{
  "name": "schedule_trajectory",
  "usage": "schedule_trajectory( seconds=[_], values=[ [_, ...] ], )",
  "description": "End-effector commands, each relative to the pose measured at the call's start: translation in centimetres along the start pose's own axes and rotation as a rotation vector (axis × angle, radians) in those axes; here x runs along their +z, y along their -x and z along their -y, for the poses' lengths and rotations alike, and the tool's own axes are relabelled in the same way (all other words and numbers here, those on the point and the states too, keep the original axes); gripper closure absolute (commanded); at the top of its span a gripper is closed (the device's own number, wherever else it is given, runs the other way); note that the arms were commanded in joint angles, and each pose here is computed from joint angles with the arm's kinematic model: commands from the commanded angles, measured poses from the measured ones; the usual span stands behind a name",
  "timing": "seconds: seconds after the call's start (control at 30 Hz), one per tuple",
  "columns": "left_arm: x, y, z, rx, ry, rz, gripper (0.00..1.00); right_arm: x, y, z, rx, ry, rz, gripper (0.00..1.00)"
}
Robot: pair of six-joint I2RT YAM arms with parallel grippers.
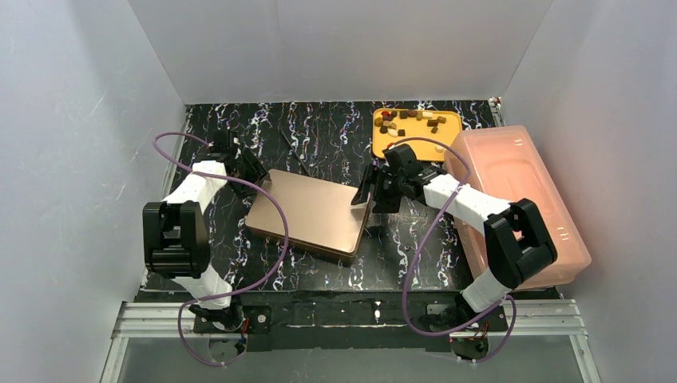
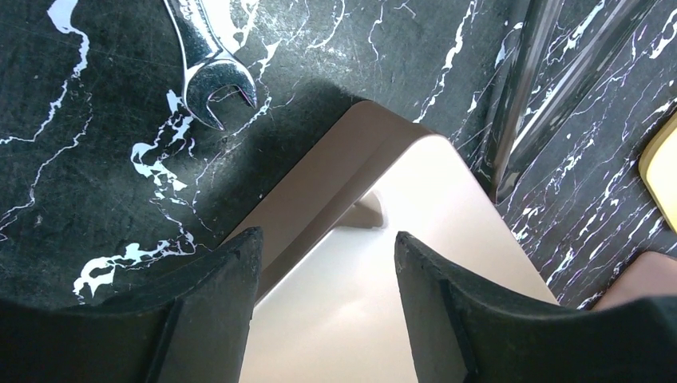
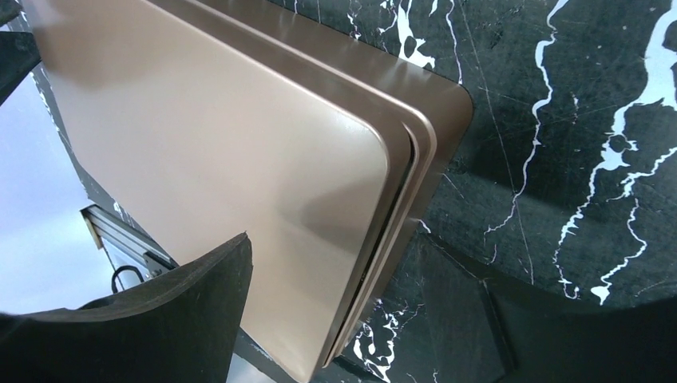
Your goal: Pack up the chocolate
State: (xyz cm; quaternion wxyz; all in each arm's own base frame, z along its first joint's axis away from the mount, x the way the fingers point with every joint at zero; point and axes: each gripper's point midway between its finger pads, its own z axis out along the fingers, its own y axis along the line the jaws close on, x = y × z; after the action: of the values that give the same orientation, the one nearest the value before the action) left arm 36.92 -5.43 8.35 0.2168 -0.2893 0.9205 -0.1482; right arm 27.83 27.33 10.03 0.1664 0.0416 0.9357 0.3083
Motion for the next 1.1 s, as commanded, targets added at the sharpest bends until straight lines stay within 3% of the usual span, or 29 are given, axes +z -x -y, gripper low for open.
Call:
schedule_trajectory(
  seconds=[0.0, 0.47, 0.87, 1.07],
  values=[
    [-0.3, -0.9, 0.5, 0.009, -0.018, -0.023, 0.41, 0.9, 0.2, -1.0, -0.013, 0.027, -0.001, 0.18],
    [-0.7, -2.3, 1.8, 0.031, -0.038, -0.04, 0.42, 2.0, 0.0, -2.3, -0.026, 0.052, -0.019, 0.27],
    [-1.1, -4.1, 3.5, 0.066, -0.061, -0.065, 0.42, 2.3, -0.1, -3.5, -0.061, 0.063, -0.021, 0.29],
    [-0.7, -5.1, 2.9, 0.083, -0.027, -0.087, 0.42, 2.8, -0.6, -3.0, -0.06, 0.043, -0.028, 0.37]
  ],
)
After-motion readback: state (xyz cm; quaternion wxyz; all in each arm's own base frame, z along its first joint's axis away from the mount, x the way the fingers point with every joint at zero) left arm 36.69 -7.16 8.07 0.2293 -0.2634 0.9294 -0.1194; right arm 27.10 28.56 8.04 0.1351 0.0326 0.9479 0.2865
